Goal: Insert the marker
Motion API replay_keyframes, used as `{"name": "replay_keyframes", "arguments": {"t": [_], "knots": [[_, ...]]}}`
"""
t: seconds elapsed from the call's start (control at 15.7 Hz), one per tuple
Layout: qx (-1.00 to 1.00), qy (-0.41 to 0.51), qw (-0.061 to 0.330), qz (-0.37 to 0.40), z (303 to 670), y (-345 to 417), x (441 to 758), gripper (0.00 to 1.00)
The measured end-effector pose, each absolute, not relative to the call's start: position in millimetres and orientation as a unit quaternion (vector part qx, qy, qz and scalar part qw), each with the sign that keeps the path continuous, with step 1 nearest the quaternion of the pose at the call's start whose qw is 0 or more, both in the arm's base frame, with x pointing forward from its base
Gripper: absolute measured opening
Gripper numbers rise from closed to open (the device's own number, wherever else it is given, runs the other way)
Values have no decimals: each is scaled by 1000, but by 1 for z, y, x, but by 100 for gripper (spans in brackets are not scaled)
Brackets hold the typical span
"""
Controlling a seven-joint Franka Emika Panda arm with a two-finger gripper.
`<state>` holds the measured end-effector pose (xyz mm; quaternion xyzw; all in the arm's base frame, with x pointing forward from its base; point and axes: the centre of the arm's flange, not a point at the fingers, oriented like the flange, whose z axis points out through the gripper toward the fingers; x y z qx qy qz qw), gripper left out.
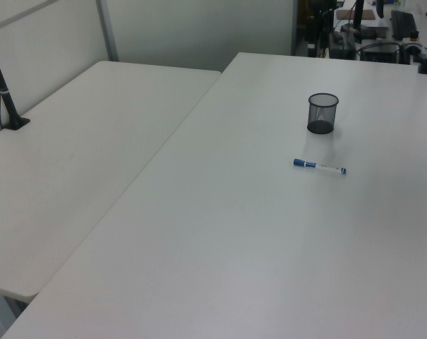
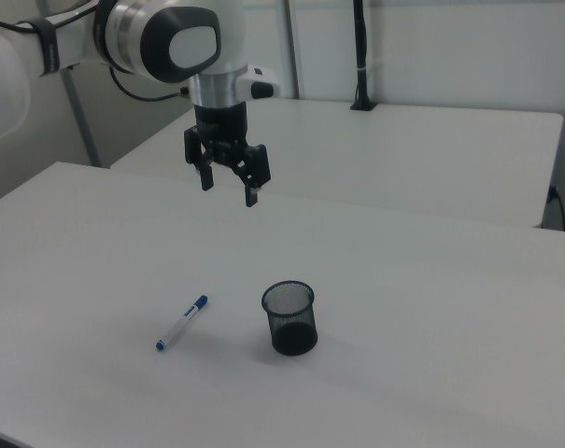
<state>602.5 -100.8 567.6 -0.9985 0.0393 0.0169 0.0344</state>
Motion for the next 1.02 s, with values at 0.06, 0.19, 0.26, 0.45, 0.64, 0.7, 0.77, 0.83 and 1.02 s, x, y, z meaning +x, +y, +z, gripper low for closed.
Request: {"name": "replay_keyframes", "arguments": {"t": [0.06,0.19,0.26,0.45,0.64,0.7,0.77,0.83,1.02], "knots": [[-999,34,35,19,566,-98,603,100],[-999,26,35,25,559,-90,605,100],[-999,21,35,29,555,-85,607,100],[-998,8,37,50,534,-67,609,100],[-996,-8,38,79,505,-46,609,100],[-995,-14,38,92,493,-37,610,100],[-994,-20,37,105,478,-28,612,100],[-992,-25,36,116,465,-22,614,100],[-987,-39,32,154,419,-1,622,100]]}}
